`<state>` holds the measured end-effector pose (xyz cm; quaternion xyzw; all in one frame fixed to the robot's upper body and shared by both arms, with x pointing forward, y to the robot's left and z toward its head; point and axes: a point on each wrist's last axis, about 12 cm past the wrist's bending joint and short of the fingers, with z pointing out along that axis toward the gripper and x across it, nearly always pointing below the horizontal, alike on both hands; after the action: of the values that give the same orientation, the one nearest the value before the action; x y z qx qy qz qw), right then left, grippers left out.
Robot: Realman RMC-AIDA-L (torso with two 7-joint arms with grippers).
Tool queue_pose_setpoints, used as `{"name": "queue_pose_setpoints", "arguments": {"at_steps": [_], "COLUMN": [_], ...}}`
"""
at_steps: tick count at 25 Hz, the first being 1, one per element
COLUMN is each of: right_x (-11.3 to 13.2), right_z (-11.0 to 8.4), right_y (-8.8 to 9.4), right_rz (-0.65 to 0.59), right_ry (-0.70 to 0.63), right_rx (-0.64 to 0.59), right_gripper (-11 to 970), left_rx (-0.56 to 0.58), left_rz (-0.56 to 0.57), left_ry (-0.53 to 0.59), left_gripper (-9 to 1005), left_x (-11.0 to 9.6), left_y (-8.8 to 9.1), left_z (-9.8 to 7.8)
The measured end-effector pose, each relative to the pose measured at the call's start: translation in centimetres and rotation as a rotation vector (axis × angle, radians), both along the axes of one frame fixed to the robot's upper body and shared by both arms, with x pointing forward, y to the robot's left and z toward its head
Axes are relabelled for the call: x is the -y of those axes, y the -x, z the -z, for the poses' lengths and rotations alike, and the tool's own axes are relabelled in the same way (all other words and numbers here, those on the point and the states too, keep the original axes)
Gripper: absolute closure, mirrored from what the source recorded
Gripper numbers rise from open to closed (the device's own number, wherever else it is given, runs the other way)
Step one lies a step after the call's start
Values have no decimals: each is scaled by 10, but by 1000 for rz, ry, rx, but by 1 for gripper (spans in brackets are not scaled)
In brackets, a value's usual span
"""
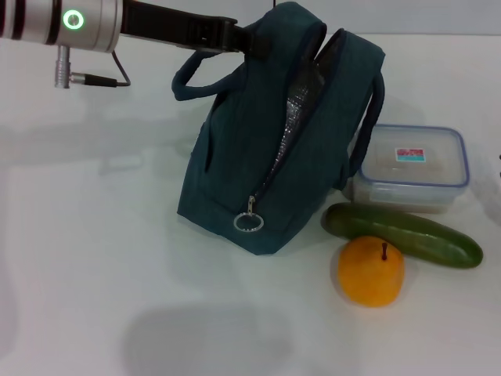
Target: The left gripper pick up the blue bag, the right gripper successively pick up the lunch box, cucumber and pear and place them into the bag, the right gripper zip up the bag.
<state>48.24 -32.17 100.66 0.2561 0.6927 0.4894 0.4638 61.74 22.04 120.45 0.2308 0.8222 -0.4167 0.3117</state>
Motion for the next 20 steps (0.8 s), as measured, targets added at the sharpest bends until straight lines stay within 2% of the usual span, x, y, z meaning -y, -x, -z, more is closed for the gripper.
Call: {"name": "queue_pose_setpoints", "arguments": {"at_steps": [2,10,20], "right_x": [0,-10,-20], "right_z": [1,1,2], "right_y": [2,1,-5], "right_rz": [-4,-31,-19], "right_ry": [-12,-59,-100], "right_rx": [-15,-20,-35], "right_gripper": [551,329,315], "left_rx": [3,14,22], "left_rz": [3,16,25], "left_ry": [-2,-6,-7], "left_gripper": [942,943,943], "left_x": [0,2,3], "left_y": [0,1,1], "left_z": [0,-1,-1]}}
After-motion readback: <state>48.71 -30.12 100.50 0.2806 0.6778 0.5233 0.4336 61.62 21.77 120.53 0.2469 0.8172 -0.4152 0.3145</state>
